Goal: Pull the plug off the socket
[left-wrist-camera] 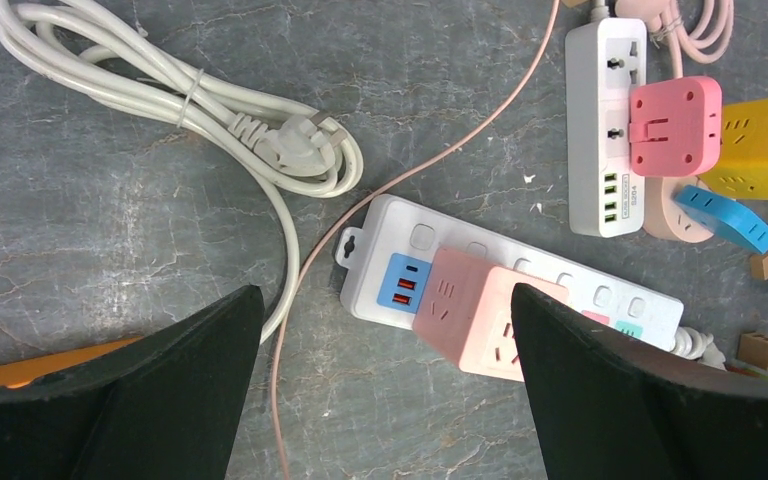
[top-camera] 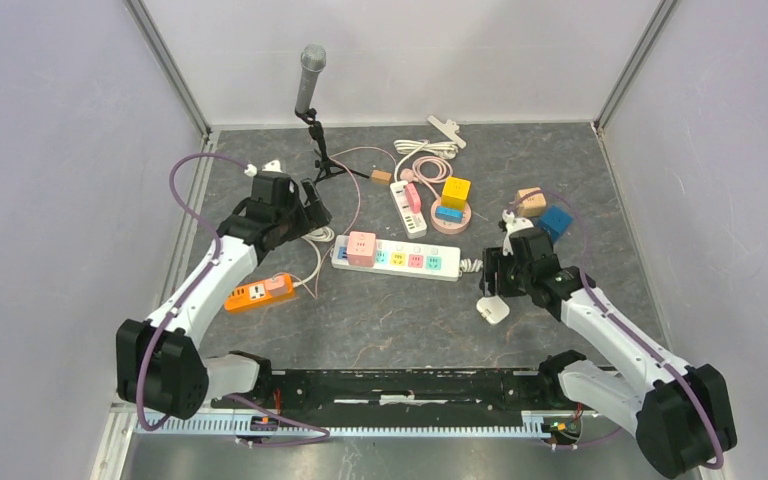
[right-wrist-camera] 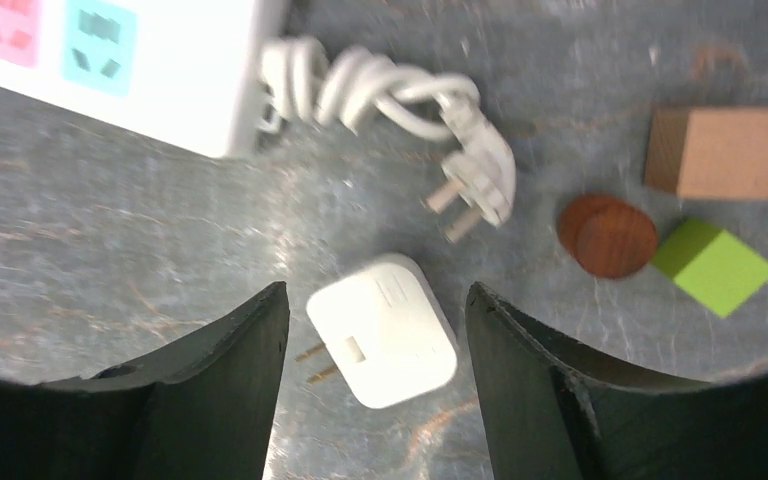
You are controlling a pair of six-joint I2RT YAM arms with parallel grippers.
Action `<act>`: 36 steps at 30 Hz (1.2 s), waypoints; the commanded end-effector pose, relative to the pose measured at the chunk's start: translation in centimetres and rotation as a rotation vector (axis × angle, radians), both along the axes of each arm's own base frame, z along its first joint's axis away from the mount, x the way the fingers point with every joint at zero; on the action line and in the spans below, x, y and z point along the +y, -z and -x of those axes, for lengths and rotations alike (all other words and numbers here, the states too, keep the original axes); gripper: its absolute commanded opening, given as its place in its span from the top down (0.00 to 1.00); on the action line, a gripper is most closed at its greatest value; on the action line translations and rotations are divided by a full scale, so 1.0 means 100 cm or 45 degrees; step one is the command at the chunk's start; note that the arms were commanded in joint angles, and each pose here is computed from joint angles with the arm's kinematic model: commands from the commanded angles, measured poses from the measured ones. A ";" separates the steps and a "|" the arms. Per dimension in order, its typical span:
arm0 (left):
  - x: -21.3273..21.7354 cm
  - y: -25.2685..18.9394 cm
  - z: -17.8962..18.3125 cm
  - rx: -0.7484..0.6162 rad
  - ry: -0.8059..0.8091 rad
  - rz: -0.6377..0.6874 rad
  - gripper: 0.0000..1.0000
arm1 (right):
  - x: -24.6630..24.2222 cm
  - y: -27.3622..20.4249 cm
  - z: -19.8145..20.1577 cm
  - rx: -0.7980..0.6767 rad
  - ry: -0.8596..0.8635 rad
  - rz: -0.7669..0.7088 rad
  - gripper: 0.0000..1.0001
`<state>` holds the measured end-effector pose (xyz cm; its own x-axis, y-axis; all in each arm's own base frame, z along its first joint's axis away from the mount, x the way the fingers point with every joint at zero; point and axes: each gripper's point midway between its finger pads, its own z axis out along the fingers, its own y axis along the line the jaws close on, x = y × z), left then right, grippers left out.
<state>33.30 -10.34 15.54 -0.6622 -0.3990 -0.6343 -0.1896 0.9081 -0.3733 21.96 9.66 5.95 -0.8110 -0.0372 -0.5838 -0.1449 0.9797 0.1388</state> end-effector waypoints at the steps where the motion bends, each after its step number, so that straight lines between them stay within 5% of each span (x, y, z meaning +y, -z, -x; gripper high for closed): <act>1: -0.006 -0.004 -0.008 -0.019 0.014 0.041 0.00 | 0.032 -0.050 -0.042 -0.220 -0.089 -0.153 0.31; 6: -0.015 0.009 -0.003 0.067 0.056 0.077 0.00 | 0.076 -0.066 -0.051 -0.221 -0.334 -0.281 0.42; 12: -0.026 0.028 0.004 0.179 0.114 0.118 0.03 | 0.154 -0.105 -0.051 -0.483 -0.704 -0.320 0.22; 20: -0.031 0.047 0.014 0.283 0.153 0.132 0.16 | 0.237 -0.118 -0.068 -0.547 -0.981 -0.243 0.18; 27: -0.027 0.062 0.023 0.344 0.135 0.118 0.19 | 0.268 -0.113 -0.091 -0.583 -1.132 -0.111 0.13; 29: -0.027 0.065 0.024 0.354 0.128 0.120 0.19 | 0.279 -0.108 -0.082 -0.593 -1.296 -0.094 0.02; 36: -0.026 0.069 0.023 0.375 0.128 0.114 0.20 | 0.281 -0.083 -0.090 -0.645 -1.462 0.065 0.02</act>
<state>31.11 -12.89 8.97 -0.8471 -0.3502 -0.3998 -0.1911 0.9026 -0.3857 30.15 36.73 14.09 -0.1303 -0.5638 -0.8156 -0.9255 0.3642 -0.1039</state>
